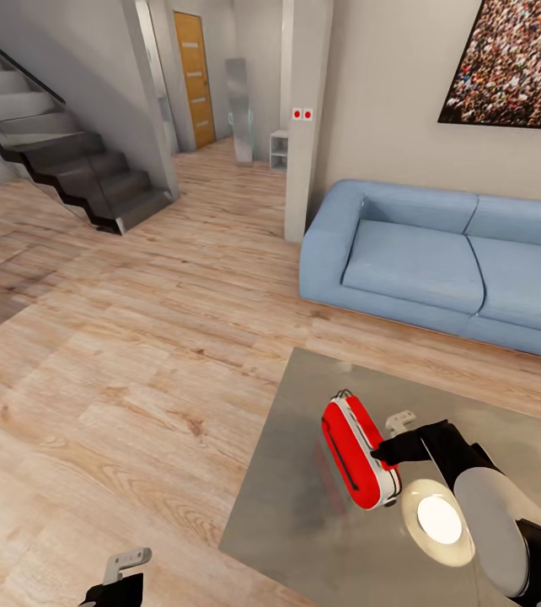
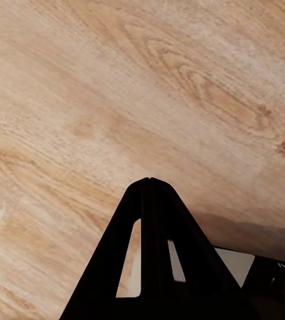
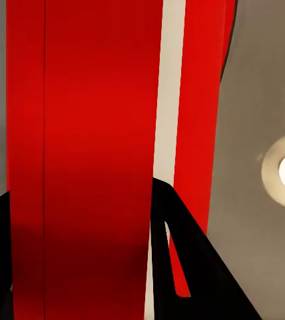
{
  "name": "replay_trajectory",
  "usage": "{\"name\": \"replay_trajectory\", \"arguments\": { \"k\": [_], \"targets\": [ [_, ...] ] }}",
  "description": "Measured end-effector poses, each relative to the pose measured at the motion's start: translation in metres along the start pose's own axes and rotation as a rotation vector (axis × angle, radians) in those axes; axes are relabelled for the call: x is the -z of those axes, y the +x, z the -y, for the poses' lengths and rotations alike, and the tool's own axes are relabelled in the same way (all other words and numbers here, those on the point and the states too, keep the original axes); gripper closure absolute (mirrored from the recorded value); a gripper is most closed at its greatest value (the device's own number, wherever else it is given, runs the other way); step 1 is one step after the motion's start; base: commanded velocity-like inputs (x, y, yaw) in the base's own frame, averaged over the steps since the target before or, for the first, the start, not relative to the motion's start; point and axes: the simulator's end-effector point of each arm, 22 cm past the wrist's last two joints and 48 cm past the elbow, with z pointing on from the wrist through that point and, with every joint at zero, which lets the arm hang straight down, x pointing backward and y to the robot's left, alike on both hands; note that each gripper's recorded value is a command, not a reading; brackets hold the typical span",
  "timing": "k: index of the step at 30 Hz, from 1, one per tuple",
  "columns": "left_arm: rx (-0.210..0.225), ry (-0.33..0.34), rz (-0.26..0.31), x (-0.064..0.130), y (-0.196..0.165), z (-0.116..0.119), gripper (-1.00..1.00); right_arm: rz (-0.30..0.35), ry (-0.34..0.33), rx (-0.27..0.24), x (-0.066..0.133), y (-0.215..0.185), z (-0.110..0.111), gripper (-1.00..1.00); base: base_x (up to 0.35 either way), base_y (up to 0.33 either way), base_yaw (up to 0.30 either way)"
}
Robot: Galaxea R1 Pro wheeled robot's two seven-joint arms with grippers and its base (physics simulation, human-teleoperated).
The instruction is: Turn on the radio receiver that's on the table in the living room.
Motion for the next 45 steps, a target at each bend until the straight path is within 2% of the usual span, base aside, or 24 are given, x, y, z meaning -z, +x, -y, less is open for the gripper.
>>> {"name": "replay_trajectory", "arguments": {
  "k": [11, 27, 38, 45],
  "targets": [
    [0.0, 0.001, 0.0, -0.011, 0.0, 0.002, 1.0, -0.001, -0.001, -0.002, -0.011, 0.001, 0.002, 1.0, 0.0, 0.0, 0.0],
    [0.0, 0.001, 0.0, -0.011, 0.0, 0.002, 1.0, -0.002, 0.004, -0.002, -0.011, 0.001, 0.003, 1.0, 0.0, 0.0, 0.0],
    [0.0, 0.001, 0.0, -0.023, 0.001, 0.004, 1.0, -0.001, 0.007, -0.002, -0.023, 0.001, 0.006, 1.0, 0.0, 0.0, 0.0],
    [0.0, 0.002, 0.0, -0.023, 0.001, 0.004, 1.0, -0.005, 0.003, -0.002, -0.024, 0.003, 0.004, 1.0, 0.0, 0.0, 0.0]
  ]
}}
